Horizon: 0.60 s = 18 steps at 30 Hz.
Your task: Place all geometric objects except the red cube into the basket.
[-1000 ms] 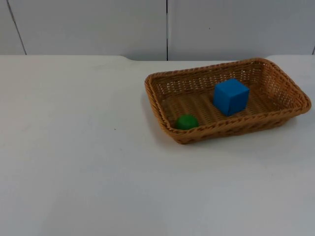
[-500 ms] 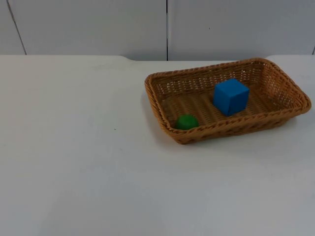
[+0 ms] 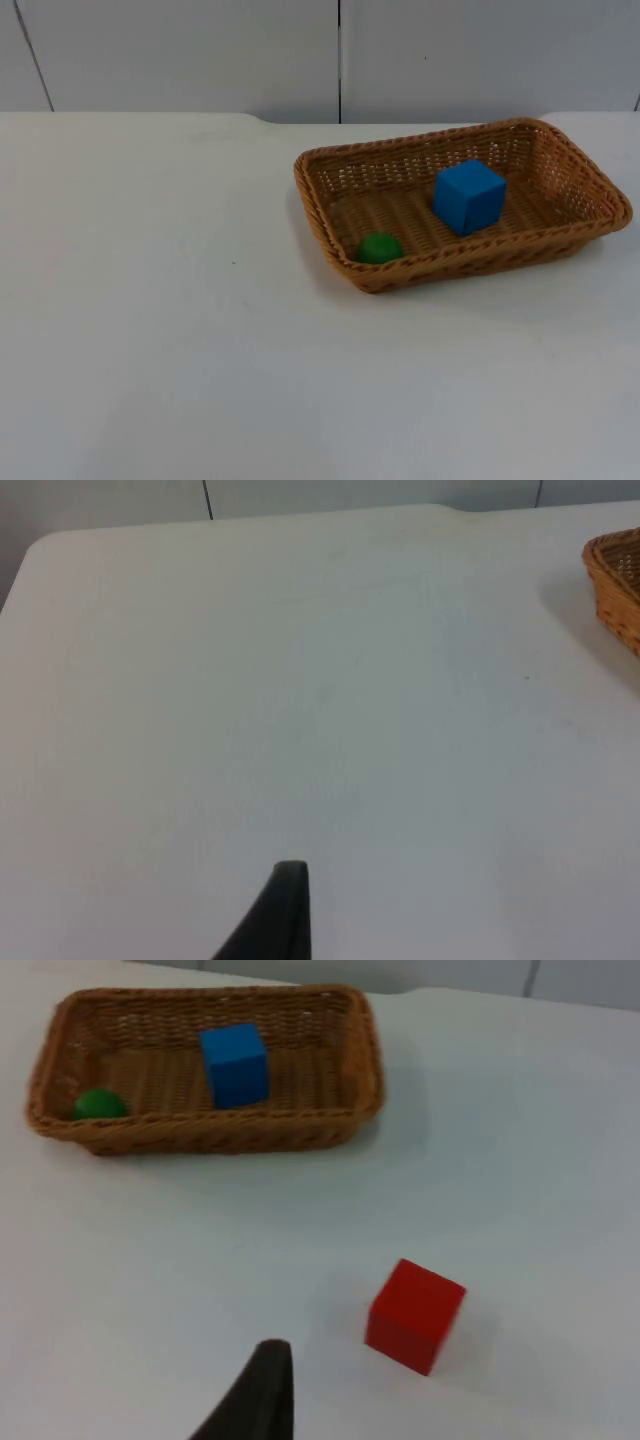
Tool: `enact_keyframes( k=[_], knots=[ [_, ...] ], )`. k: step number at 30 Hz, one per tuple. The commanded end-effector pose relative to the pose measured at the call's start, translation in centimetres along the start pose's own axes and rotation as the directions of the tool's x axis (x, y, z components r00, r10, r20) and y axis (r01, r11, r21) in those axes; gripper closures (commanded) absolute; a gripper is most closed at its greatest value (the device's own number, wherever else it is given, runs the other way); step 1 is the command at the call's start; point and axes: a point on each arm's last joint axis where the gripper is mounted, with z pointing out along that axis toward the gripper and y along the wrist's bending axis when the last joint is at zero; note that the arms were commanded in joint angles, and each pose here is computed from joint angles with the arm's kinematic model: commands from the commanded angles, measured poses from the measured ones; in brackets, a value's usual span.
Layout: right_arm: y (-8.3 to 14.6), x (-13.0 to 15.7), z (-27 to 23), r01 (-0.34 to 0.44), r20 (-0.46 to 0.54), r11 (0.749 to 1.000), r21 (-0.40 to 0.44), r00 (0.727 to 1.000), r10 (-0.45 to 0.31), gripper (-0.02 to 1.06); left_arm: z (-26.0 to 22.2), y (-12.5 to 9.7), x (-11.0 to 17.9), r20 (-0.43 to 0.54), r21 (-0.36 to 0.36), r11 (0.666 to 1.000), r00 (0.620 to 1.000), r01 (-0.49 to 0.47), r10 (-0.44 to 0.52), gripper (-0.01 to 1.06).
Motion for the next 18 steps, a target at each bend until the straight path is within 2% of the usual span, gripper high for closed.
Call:
enact_keyframes(
  k=[1,7,18],
  knots=[
    [0.05,-0.07,-0.09,-0.031,0.012,0.998,0.062,0.999,0.031,-0.01,0.05,0.05,0.15,-0.004,-0.010,1.000,1.000,0.006,-0.006,0.00],
    [0.13,-0.04,-0.16,-0.078,0.012,0.986,0.151,0.997,0.077,-0.01,0.05,0.05,0.15,-0.004,-0.010,1.000,1.000,0.006,-0.006,0.00],
    [0.15,-0.03,-0.17,-0.086,0.012,0.982,0.167,0.996,0.085,-0.01,0.05,0.06,0.15,-0.004,-0.011,1.000,1.000,0.006,-0.006,0.00]
  ],
)
